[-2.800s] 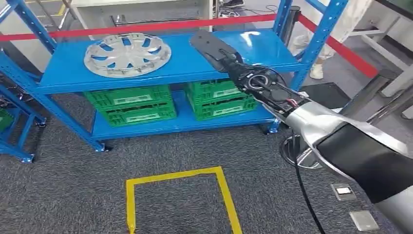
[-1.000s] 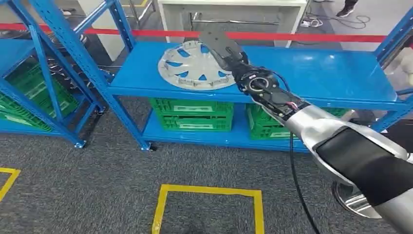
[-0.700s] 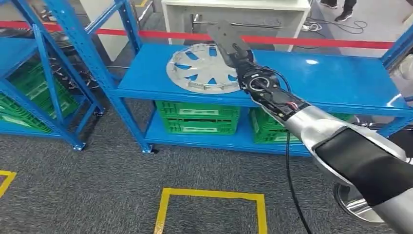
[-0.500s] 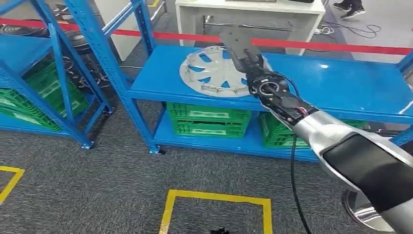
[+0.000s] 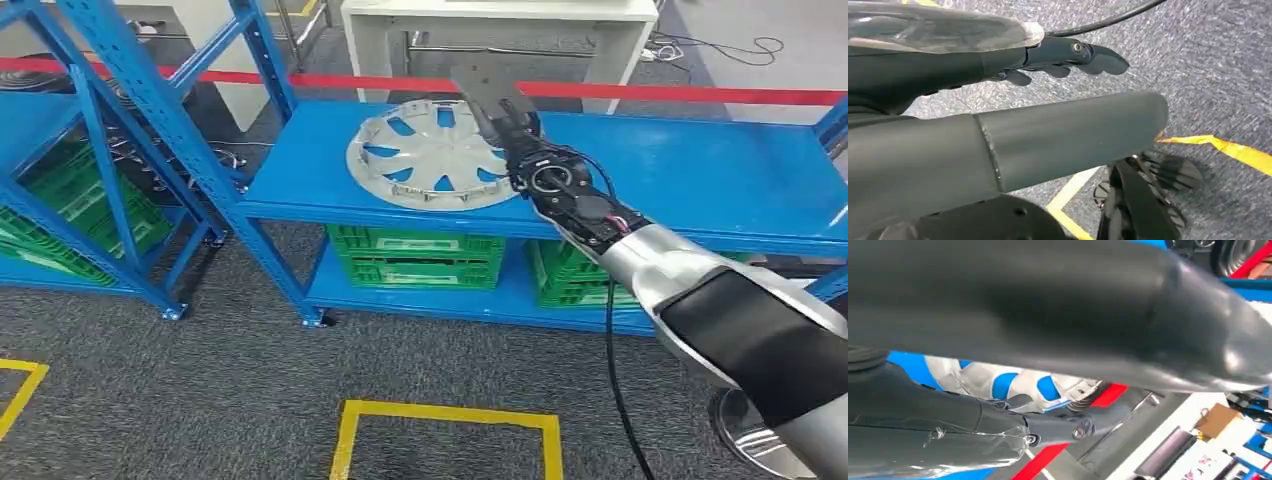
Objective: Take the parts from the cabinet and place them on the table.
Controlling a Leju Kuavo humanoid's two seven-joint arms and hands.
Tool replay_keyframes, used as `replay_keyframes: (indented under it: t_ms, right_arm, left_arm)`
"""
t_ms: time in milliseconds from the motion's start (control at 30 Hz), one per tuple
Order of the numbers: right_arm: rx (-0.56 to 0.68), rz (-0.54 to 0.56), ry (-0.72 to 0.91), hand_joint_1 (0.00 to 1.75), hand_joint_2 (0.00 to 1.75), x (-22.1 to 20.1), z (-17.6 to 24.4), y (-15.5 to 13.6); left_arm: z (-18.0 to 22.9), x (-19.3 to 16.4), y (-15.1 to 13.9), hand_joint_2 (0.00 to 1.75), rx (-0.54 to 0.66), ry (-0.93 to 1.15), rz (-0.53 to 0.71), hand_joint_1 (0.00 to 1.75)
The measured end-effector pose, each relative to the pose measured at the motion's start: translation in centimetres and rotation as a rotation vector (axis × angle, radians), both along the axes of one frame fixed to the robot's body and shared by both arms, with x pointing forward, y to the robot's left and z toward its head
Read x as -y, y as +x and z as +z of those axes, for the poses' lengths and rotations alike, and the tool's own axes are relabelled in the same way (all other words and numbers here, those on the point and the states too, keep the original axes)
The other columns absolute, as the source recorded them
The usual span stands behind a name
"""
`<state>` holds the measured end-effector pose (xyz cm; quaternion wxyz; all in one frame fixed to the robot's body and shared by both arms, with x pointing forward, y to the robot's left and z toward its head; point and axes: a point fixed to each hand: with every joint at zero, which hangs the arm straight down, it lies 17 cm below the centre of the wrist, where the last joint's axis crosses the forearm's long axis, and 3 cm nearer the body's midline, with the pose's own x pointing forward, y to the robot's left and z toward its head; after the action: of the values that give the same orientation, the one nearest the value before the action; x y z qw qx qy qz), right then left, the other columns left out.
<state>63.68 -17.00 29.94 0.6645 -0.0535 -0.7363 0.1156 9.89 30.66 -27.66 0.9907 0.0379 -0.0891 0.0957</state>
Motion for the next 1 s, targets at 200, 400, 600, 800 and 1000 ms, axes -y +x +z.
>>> replay_keyframes:
  t_ms: [200, 400, 600, 800, 1000]
  right_arm:
    - [-0.018, 0.018, -0.015, 0.0, 1.75, -0.4, -0.4, 0.0]
    - [-0.035, 0.039, -0.037, 0.0, 1.75, -0.8, -0.5, 0.0]
    - [-0.07, 0.041, -0.067, 0.0, 1.75, -0.6, -2.0, 0.0]
    - [-0.082, 0.044, -0.087, 0.0, 1.75, -0.9, -2.2, 0.0]
    - [-0.111, 0.037, -0.108, 0.0, 1.75, -1.0, -3.1, 0.0]
  left_arm:
    - [0.0, -0.3, 0.1, 0.0, 0.0, 0.006, 0.001, 0.0]
    - [0.0, -0.3, 0.2, 0.0, 0.002, 0.005, 0.002, 0.0]
    - [0.0, -0.2, 0.0, 0.0, -0.002, 0.003, 0.004, 0.0]
    - [0.0, -0.4, 0.2, 0.0, 0.0, 0.005, 0.006, 0.0]
    - [0.0, -0.3, 0.1, 0.0, -0.002, 0.005, 0.006, 0.0]
